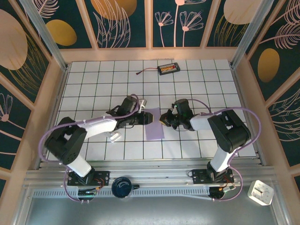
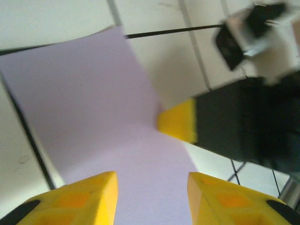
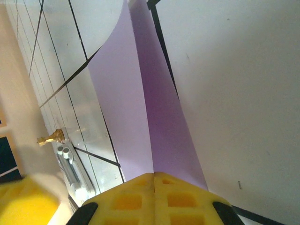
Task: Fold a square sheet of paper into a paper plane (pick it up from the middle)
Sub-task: Fold the triangle a second time at the center of the table.
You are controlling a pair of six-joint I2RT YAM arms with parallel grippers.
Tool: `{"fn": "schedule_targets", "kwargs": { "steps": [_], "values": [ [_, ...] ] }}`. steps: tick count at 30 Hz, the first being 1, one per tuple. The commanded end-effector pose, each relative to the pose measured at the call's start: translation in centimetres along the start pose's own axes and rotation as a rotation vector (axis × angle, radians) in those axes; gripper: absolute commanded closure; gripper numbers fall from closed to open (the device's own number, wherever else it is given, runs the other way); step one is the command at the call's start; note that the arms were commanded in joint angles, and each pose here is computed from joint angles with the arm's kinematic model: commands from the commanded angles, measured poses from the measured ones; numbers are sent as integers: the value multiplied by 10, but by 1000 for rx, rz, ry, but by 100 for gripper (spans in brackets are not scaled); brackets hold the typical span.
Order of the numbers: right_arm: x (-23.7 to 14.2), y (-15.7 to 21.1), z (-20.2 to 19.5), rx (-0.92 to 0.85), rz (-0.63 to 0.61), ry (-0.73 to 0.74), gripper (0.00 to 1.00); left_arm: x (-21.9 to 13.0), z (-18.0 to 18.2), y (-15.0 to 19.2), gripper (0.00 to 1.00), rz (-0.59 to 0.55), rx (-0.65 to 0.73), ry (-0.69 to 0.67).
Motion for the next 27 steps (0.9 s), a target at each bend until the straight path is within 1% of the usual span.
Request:
{"fn": "schedule_targets", "kwargs": {
  "steps": [1,4,7,10,15,18,21,24,27],
  "values": [
    [-6,4,6,39,-13,-7,100,-4,-17,11,53,-56,158,-32],
    [-6,5,7,55,-4,-11,100,-4,-37,26,50,-65,279,-68],
    [-7,5,6,67,-5,-9,100,2,-53,43,44,-63,386,-116],
    [-6,5,6,69,-4,-5,100,10,-61,55,40,-46,435,-139],
    [-4,4,5,70,4,-5,100,26,-71,66,37,2,512,-183],
    [-4,4,5,66,4,-6,100,33,-70,66,37,27,525,-210],
    [-3,4,4,63,5,-2,100,35,-72,62,40,21,532,-222],
    [-3,4,4,59,5,1,100,35,-74,60,43,12,543,-210],
    [-3,5,2,59,7,6,100,34,-75,59,50,14,552,-208]
  ]
}}
Point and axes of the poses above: each hand's point on the last joint's axis, 136 mm out from that joint toward the fingers, its own x axis out along the fingers, its own z axis along the line the jaws close on, y = z × x, the point moved 10 cm from there along -x, back along the fingers, and after that the axes turned 12 degrees about x, right-handed, at the moved point
